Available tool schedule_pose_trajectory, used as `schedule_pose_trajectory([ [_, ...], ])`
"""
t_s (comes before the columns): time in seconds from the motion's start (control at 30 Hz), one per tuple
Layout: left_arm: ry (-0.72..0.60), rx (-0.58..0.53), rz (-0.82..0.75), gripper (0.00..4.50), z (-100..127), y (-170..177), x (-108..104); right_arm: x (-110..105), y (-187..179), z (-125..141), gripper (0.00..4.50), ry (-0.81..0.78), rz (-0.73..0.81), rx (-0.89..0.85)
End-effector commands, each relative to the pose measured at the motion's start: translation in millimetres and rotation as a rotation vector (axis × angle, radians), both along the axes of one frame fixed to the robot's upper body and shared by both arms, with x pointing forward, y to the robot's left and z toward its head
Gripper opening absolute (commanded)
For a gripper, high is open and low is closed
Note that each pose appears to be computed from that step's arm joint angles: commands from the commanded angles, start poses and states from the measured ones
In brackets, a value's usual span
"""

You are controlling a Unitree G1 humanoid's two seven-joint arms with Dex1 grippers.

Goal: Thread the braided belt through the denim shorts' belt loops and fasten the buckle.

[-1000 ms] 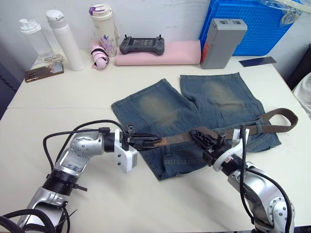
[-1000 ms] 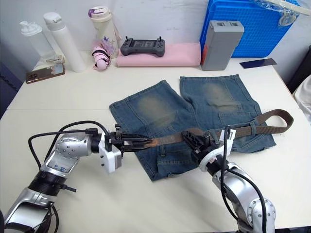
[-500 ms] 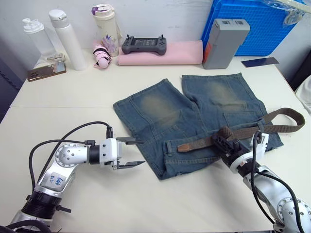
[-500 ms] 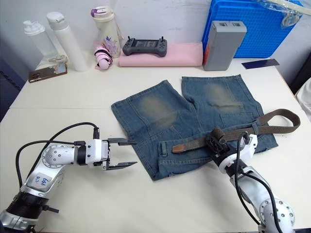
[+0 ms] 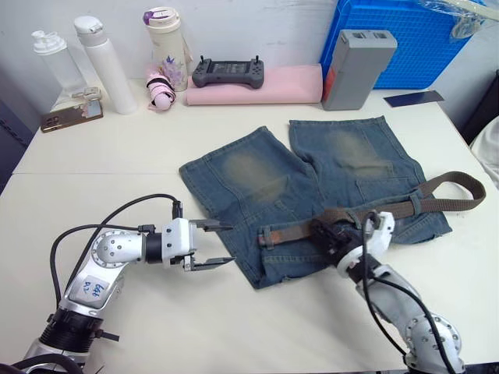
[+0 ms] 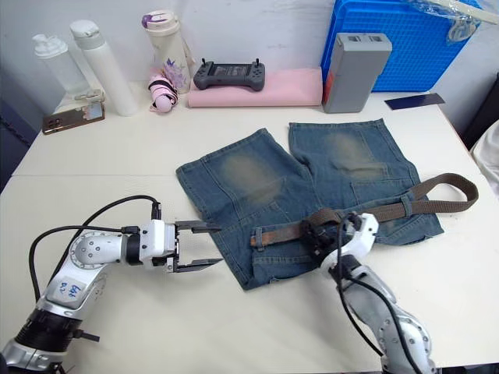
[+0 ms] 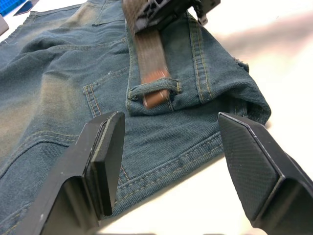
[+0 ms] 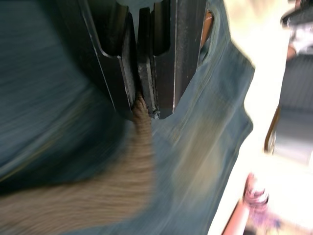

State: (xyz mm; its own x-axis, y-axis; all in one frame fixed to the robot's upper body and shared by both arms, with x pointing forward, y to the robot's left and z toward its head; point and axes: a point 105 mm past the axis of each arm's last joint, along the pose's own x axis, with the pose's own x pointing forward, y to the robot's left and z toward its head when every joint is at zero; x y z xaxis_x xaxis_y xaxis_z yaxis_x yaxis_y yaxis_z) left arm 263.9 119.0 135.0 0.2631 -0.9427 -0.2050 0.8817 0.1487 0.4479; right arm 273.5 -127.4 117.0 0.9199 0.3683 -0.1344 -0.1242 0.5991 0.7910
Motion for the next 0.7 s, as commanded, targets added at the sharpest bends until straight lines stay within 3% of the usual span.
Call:
schedule_pose_trajectory([
  [0.03, -0.067, 0.003, -0.018, 3.3, 10, -3, -1, -4, 19, 9, 0.0, -0.049, 0.041, -0.034],
  [0.17, -0.105, 0.022, -0.029, 3.3, 7, -5, 0, -2, 27, 7, 0.0, -0.05, 0.047, -0.035],
  [0.27, -0.324, 0.171, -0.104, 3.3, -5, -10, 3, -2, 29, 2, 0.0, -0.044, 0.072, -0.06],
  [0.6, -0.498, 0.162, -0.175, 3.3, -16, -39, 15, -3, 36, -3, 0.0, -0.03, 0.097, -0.067],
  [0.7, -0.518, 0.163, -0.185, 2.53, -15, -39, 15, -3, 35, -2, 0.0, -0.03, 0.098, -0.07],
])
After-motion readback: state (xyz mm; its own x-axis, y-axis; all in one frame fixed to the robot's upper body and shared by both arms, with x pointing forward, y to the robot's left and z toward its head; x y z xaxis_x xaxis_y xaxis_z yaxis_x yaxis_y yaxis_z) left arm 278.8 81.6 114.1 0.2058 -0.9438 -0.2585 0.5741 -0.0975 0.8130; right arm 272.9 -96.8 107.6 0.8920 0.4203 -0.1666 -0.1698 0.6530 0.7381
